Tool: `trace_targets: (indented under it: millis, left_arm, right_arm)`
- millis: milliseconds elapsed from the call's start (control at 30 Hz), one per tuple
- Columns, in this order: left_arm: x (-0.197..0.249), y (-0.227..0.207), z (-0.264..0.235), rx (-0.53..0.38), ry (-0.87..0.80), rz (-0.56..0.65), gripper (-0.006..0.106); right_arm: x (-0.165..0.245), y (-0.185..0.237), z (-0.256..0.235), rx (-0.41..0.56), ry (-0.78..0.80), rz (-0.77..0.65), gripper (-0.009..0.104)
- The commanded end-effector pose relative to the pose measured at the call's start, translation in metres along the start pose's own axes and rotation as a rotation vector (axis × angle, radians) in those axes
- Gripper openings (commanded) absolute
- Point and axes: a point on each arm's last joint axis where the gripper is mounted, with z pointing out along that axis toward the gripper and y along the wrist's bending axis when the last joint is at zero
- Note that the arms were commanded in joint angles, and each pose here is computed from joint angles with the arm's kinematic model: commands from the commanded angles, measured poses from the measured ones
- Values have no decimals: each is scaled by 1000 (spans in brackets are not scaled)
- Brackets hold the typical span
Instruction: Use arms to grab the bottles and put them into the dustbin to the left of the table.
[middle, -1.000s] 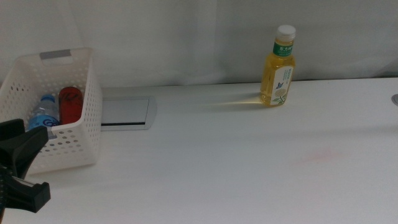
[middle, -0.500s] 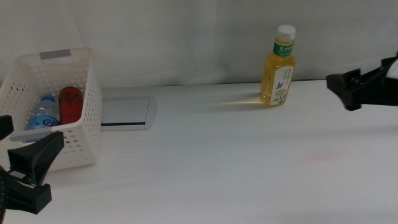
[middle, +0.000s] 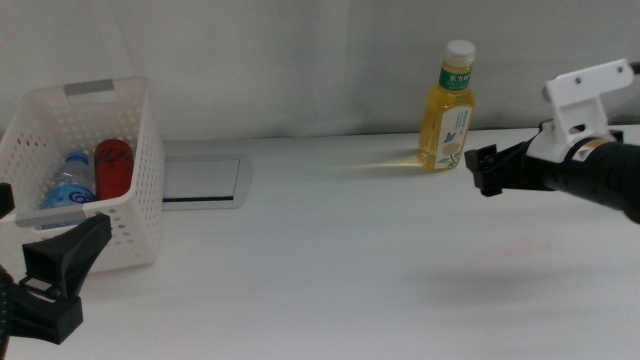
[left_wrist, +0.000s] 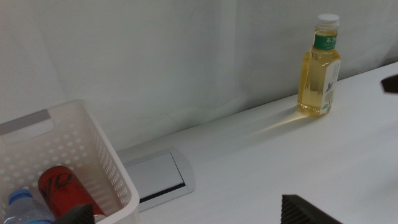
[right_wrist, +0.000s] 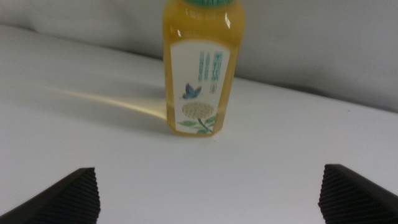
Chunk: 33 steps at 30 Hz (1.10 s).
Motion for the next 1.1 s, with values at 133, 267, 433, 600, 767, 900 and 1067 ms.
trace_targets:
  millis: [133,267,433,600,767,900,1067]
  left_arm:
    - [1,-1,0,10,-4,-17,79]
    - [1,-1,0,10,-2,-17,79]
    - [1,-1,0,10,-2,-17,79]
    - [1,-1,0,11,1,-17,79]
    - [1,-1,0,11,1,-17,79]
    - [1,-1,0,12,3,-17,79]
    - [1,-1,0,12,3,-21,79]
  right_arm:
    - [13,5,34,32,-21,5,95]
    - [12,12,56,25,-25,-10,95]
    - [5,11,67,74,-143,-17,95]
    - [7,15,75,68,-139,-23,95]
    - [2,26,85,44,-147,-33,95]
    - [-2,27,95,47,-152,-22,95]
    - [8,29,112,49,-129,-21,95]
